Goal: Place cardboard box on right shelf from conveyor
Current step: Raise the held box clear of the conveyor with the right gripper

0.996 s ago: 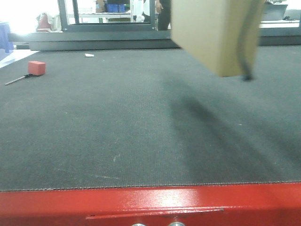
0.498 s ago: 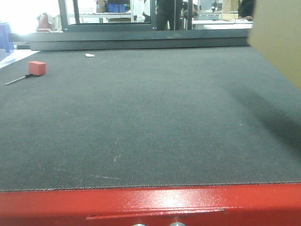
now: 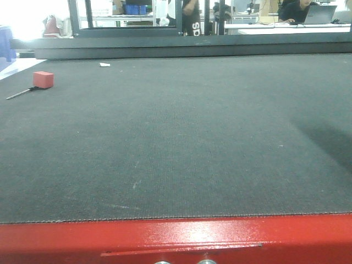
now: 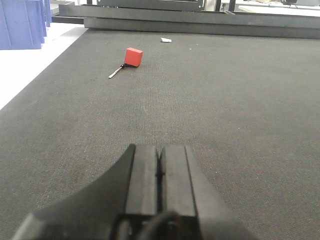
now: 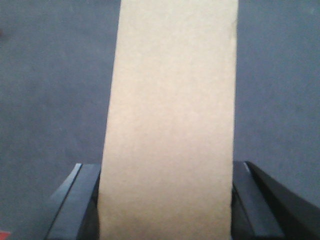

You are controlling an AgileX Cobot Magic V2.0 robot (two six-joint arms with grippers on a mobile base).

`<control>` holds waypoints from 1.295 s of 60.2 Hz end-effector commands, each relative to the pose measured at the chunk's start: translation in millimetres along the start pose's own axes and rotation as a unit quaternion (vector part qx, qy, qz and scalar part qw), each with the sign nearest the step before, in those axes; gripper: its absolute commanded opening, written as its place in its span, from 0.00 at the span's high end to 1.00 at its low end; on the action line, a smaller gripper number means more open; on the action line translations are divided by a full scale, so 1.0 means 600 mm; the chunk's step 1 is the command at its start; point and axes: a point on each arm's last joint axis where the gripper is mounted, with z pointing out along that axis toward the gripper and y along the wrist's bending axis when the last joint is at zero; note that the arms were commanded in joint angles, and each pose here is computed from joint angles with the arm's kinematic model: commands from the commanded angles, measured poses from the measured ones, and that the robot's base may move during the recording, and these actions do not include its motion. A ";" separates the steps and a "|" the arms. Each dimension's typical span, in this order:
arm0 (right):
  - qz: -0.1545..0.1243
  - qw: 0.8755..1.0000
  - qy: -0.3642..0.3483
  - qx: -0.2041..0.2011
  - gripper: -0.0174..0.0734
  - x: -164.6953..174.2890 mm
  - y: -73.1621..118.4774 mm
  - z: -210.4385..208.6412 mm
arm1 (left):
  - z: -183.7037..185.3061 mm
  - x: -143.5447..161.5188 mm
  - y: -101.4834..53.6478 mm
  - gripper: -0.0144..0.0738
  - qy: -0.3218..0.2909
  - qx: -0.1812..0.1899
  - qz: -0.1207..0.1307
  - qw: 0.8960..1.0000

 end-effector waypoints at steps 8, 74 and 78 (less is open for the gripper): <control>-0.005 0.990 -0.138 -0.010 0.58 -0.021 0.003 -0.067 | -0.002 -0.009 0.000 0.97 -0.045 0.001 -0.003 0.999; -0.005 0.988 -0.152 -0.012 0.58 -0.019 0.003 -0.078 | -0.002 -0.009 0.000 0.97 -0.045 0.001 -0.003 0.999; -0.005 0.988 -0.152 -0.012 0.58 -0.019 0.003 -0.078 | -0.002 -0.009 0.000 0.97 -0.045 0.001 -0.003 0.999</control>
